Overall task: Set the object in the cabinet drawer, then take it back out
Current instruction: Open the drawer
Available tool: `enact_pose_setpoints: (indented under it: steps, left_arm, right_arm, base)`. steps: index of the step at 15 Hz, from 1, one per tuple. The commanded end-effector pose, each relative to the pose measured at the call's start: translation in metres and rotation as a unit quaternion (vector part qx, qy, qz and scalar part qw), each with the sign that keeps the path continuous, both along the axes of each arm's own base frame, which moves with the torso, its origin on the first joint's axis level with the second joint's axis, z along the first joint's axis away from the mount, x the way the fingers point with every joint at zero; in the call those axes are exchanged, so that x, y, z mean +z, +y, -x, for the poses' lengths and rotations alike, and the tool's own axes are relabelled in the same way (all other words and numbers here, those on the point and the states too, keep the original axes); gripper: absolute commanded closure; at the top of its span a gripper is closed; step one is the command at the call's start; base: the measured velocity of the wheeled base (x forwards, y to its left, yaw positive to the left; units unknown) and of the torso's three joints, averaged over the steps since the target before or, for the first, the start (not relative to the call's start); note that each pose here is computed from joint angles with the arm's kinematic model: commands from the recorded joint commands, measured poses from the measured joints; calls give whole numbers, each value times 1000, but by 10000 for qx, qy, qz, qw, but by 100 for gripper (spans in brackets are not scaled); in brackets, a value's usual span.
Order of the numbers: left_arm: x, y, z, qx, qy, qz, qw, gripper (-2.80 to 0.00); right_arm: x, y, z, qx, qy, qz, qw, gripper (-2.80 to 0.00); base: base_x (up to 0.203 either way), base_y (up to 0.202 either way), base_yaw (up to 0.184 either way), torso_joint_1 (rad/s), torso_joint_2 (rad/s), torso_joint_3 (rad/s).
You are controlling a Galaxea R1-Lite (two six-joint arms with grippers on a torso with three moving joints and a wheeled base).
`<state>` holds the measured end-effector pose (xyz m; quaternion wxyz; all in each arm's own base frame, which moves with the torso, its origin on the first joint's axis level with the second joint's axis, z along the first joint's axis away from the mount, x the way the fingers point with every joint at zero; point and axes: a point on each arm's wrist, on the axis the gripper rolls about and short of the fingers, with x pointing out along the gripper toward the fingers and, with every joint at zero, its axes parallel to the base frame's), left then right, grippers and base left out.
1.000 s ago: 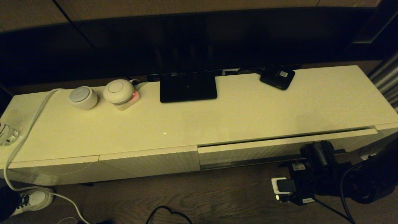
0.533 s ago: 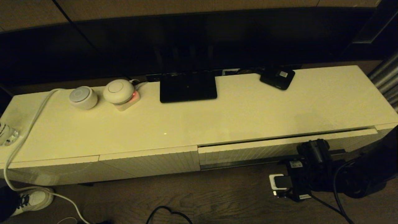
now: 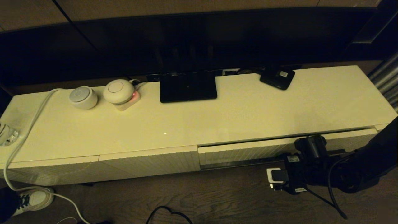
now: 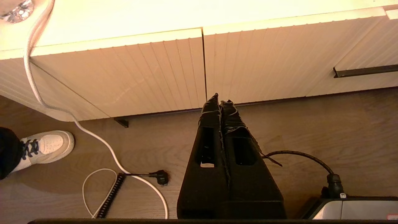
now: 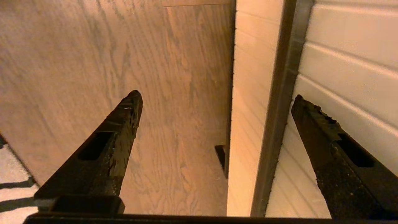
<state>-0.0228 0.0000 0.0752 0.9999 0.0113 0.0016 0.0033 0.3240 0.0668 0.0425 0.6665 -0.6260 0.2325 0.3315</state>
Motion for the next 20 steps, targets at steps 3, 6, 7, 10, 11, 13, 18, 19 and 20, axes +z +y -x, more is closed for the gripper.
enact_pose_setpoints:
  steps: [3, 6, 7, 10, 11, 13, 18, 19, 20]
  left_arm:
    - [-1, 0, 0, 5, 15, -2, 10000, 0]
    - [-1, 0, 0, 5, 15, -2, 10000, 0]
    - [-1, 0, 0, 5, 15, -2, 10000, 0]
    - [-1, 0, 0, 5, 15, -2, 10000, 0]
    - [-1, 0, 0, 5, 15, -2, 10000, 0]
    - [-1, 0, 0, 5, 15, -2, 10000, 0]
    - [-1, 0, 0, 5, 15, -2, 10000, 0]
    - [-1, 0, 0, 5, 15, -2, 10000, 0]
    - [-1, 0, 0, 5, 15, -2, 10000, 0]
  right_arm:
    - [-6, 1, -5, 13, 43, 24, 10000, -280]
    - [-9, 1, -9, -10, 26, 22, 10000, -280]
    - [-9, -2, -11, -49, -4, 14, 10000, -280]
    - [-11, -5, -13, -102, -9, 17, 9999, -280]
    - [-12, -5, -12, -103, 20, 21, 9999, -280]
    - [-16, -6, -8, -101, 127, 40, 9999, -280]
    - [-19, -7, 3, -62, 290, 41, 9996, -280]
    - [-20, -7, 6, -55, 334, 49, 9994, -280]
    - [-22, -8, 11, -49, 409, 64, 9991, -280]
  base:
    - [0, 0, 0, 0, 0, 0]
    - [0, 0, 0, 0, 0, 0]
    - [0, 0, 0, 0, 0, 0]
    - [0, 0, 0, 0, 0, 0]
    - [0, 0, 0, 0, 0, 0]
    - [0, 0, 0, 0, 0, 0]
    - [0, 0, 0, 0, 0, 0]
    - [0, 0, 0, 0, 0, 0]
    - [0, 0, 0, 0, 0, 0]
